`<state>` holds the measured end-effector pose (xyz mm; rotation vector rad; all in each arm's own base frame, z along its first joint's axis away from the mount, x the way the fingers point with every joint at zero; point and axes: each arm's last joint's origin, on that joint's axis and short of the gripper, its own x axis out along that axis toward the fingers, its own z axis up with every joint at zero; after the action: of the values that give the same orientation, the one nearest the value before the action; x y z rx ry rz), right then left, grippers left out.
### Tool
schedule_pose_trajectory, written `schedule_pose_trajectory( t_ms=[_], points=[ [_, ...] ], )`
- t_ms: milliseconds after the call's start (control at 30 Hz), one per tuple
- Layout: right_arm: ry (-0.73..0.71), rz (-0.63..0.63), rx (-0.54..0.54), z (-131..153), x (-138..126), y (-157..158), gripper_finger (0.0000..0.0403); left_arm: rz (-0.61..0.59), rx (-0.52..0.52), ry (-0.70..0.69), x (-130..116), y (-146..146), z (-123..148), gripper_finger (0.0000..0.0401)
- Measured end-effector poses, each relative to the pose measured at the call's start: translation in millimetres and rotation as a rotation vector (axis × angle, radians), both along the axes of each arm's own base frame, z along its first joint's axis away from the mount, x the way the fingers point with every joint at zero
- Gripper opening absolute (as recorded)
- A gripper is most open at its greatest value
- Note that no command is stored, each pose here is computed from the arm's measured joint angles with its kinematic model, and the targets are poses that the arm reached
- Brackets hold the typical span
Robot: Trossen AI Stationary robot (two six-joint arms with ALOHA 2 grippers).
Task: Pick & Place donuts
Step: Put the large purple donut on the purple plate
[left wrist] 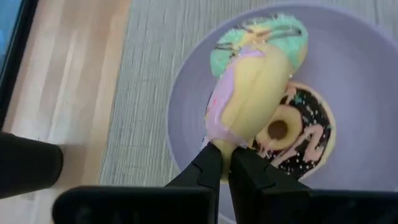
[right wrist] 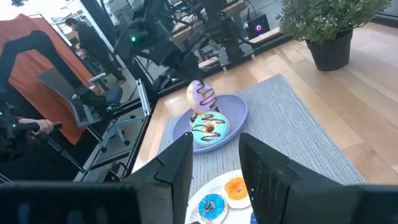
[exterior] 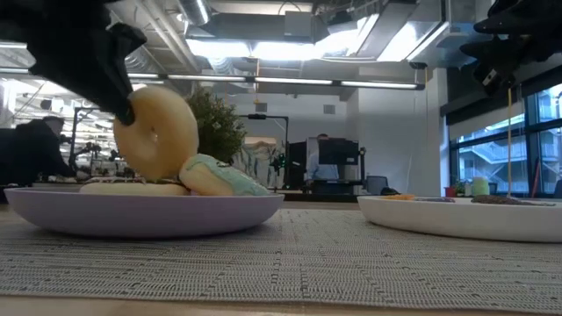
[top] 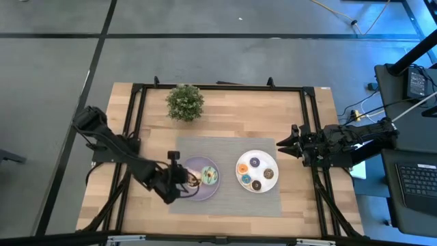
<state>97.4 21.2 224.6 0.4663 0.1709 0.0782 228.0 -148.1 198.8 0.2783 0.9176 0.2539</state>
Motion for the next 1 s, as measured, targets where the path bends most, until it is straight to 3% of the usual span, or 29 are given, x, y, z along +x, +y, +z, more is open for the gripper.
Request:
schedule_pose_trajectory(
  t_ms=[200,433,767,1000],
  points=[
    [0.000,-0.001,0.000,0,0,0,0.0132,-0.068,0.056,0.081,1,-10,-18,0.0015],
    [-0.001,-0.001,0.000,0,0,0,0.0132,-0.115,-0.061,0.111,0,-15,-15,0.0039],
    [-0.001,-0.001,0.000,0,0,0,0.0132,-0.160,-0.055,0.091,2,-13,-10,0.0063],
    [-0.001,-0.001,0.000,0,0,0,0.0132,-0.150,-0.138,0.132,7,-8,-11,0.0096]
  ],
)
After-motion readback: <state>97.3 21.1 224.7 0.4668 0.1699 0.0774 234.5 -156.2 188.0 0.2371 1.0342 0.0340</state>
